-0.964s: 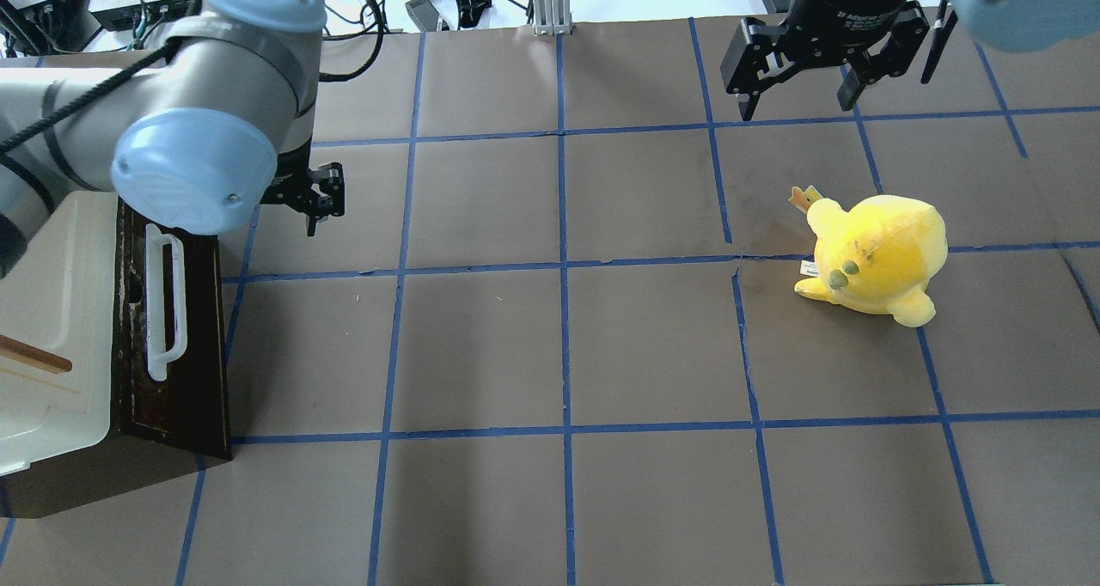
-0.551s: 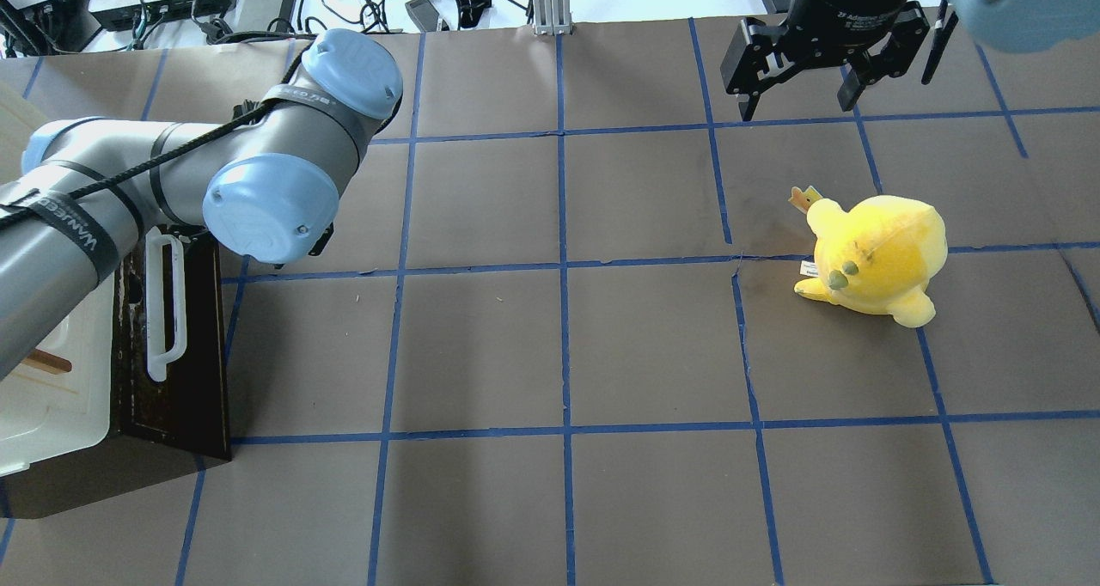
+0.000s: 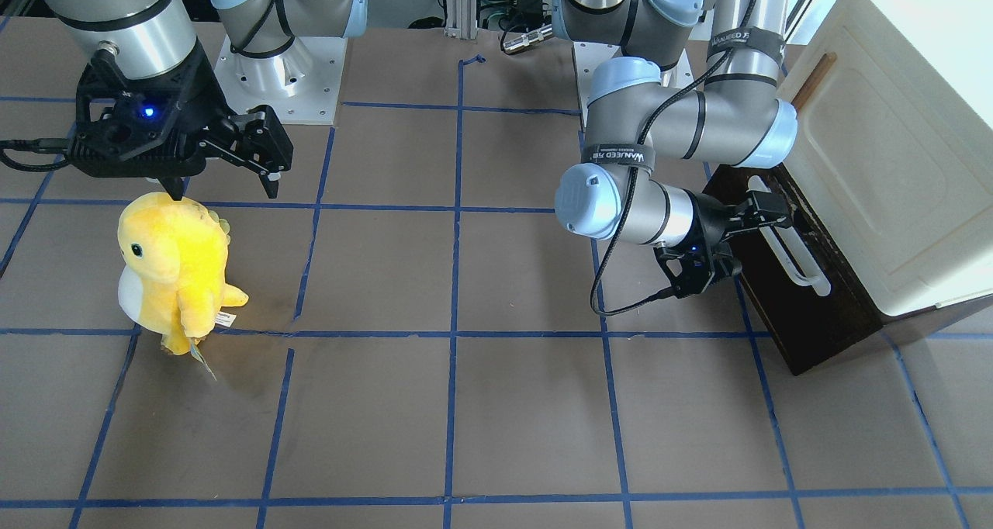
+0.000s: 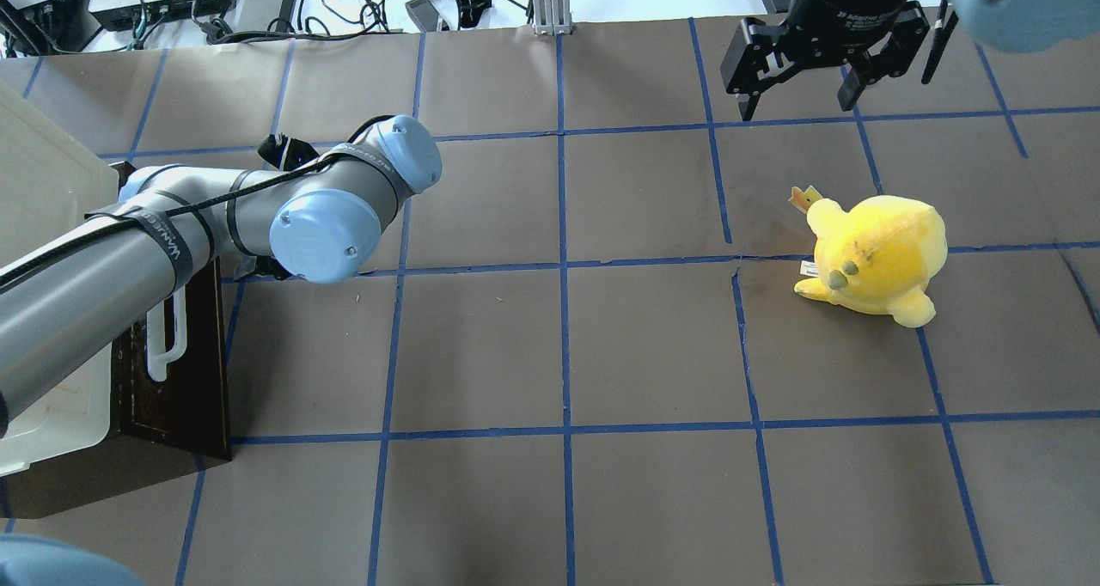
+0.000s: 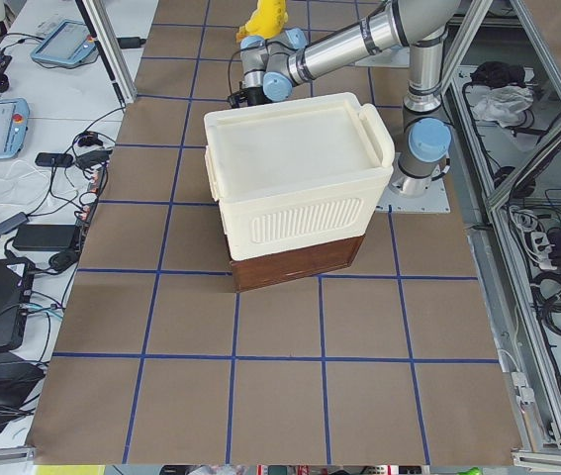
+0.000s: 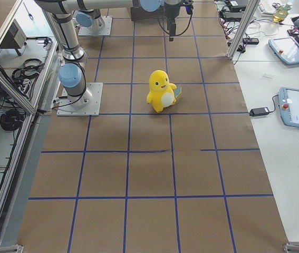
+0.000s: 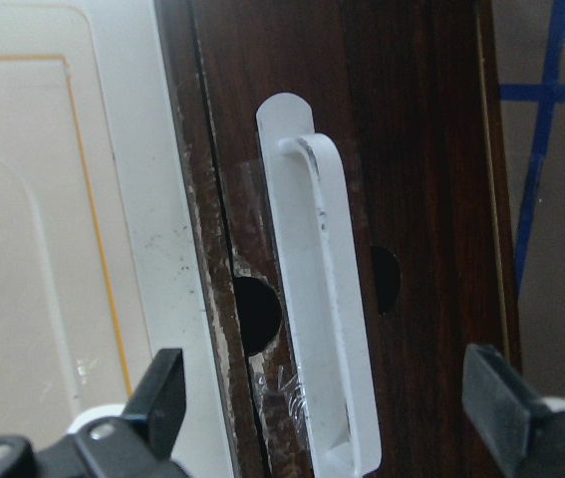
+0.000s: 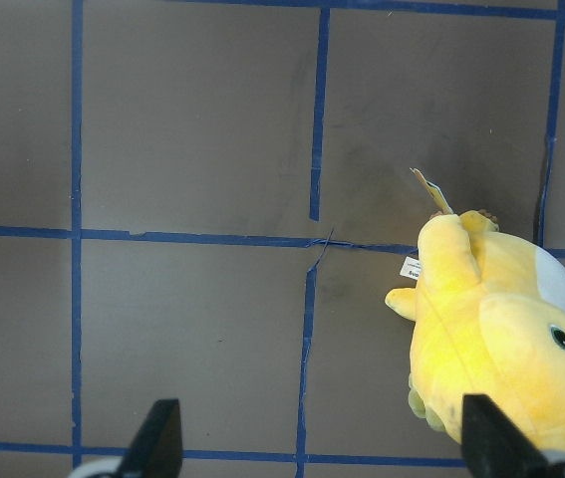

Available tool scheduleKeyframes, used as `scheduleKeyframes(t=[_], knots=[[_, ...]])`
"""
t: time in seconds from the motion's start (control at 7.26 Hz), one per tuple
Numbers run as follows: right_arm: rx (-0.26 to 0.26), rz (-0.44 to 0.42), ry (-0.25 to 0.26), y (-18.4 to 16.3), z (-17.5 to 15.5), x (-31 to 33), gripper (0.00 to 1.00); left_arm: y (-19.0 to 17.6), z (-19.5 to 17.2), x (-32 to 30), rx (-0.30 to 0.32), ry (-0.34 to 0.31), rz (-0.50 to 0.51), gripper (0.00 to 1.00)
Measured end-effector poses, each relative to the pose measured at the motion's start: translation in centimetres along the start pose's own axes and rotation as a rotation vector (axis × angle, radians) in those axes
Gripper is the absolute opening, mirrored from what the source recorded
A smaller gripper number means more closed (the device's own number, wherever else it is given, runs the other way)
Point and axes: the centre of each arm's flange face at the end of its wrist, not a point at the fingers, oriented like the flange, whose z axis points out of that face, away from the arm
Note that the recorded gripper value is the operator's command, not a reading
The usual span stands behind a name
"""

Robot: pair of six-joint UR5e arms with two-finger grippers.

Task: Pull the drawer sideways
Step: 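Lower the left gripper around the white drawer handle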

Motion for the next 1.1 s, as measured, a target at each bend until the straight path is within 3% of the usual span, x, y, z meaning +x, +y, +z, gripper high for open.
scheduleKeyframes(t=[0.41,1.1], knots=[[0.000,0.000,0.000,0.0,0.0,0.0,1.00,-1.4,1.3,2.5,0.015,-0.085,0.027,0.97],[0.000,-0.001,0.000,0.0,0.0,0.0,1.00,-1.2,3.6,3.5,-0.024,-0.115,0.058,1.00]])
